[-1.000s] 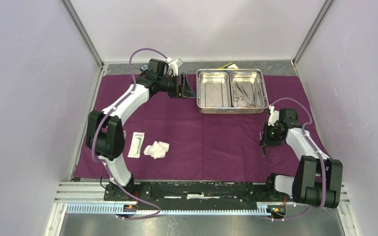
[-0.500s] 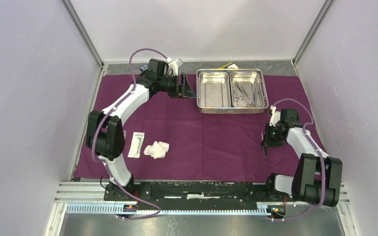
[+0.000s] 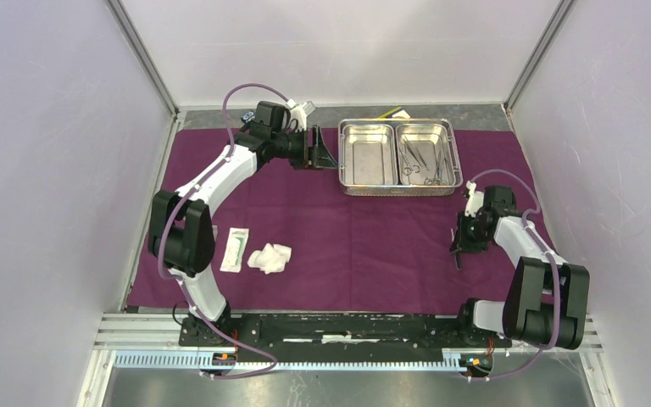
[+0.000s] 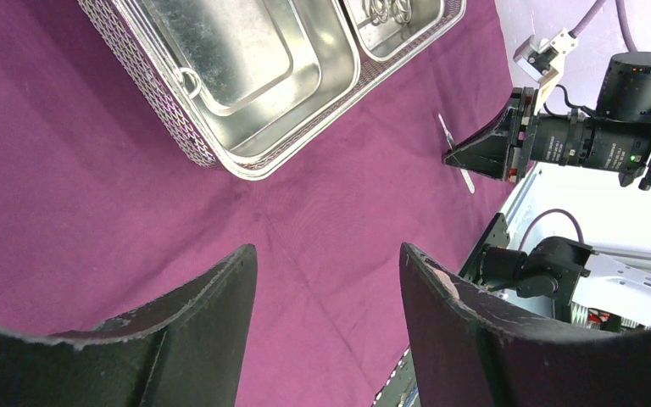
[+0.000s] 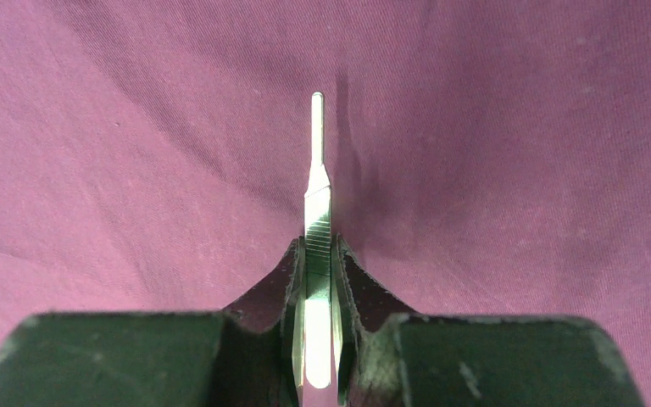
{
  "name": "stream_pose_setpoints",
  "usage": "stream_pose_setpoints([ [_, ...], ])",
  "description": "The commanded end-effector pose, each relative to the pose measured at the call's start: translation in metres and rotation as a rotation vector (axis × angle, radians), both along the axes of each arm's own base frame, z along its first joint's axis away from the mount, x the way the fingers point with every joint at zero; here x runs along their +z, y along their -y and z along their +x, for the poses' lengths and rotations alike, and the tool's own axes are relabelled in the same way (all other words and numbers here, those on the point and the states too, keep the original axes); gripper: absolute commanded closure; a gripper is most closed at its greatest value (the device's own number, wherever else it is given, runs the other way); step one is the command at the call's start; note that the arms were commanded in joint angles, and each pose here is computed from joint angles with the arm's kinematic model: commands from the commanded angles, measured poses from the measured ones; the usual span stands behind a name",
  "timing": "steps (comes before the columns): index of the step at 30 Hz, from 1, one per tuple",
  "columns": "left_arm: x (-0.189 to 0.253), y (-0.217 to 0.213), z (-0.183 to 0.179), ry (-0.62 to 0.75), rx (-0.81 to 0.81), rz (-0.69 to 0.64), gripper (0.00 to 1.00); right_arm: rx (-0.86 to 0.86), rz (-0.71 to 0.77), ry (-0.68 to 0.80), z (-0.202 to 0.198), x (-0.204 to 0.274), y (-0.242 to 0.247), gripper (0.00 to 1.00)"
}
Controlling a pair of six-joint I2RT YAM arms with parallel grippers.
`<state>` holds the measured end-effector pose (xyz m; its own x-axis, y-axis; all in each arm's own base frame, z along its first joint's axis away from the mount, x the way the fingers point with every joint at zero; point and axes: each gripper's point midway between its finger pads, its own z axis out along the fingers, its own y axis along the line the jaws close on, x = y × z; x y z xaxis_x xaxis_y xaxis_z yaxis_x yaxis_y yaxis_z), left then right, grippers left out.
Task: Open and lay out the surgical kit
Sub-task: Place the medical item in the surgical kit.
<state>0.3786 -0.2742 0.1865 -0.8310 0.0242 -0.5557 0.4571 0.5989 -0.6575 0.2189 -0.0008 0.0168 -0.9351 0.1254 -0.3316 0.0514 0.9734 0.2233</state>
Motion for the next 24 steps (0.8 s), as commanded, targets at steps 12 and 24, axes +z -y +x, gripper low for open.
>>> stream_pose_setpoints([
  [12, 0.0243, 0.0066, -0.0005, 0.04, -0.012, -0.059, 0.3, 0.002, -0.024, 0.063, 0.0147, 0.0124, 0.0059, 0.95],
  [24, 0.024, 0.0061, -0.0024, 0.038, -0.012, -0.06, 0.3, -0.01, -0.052, 0.056, 0.0138, 0.0157, 0.0142, 0.95],
])
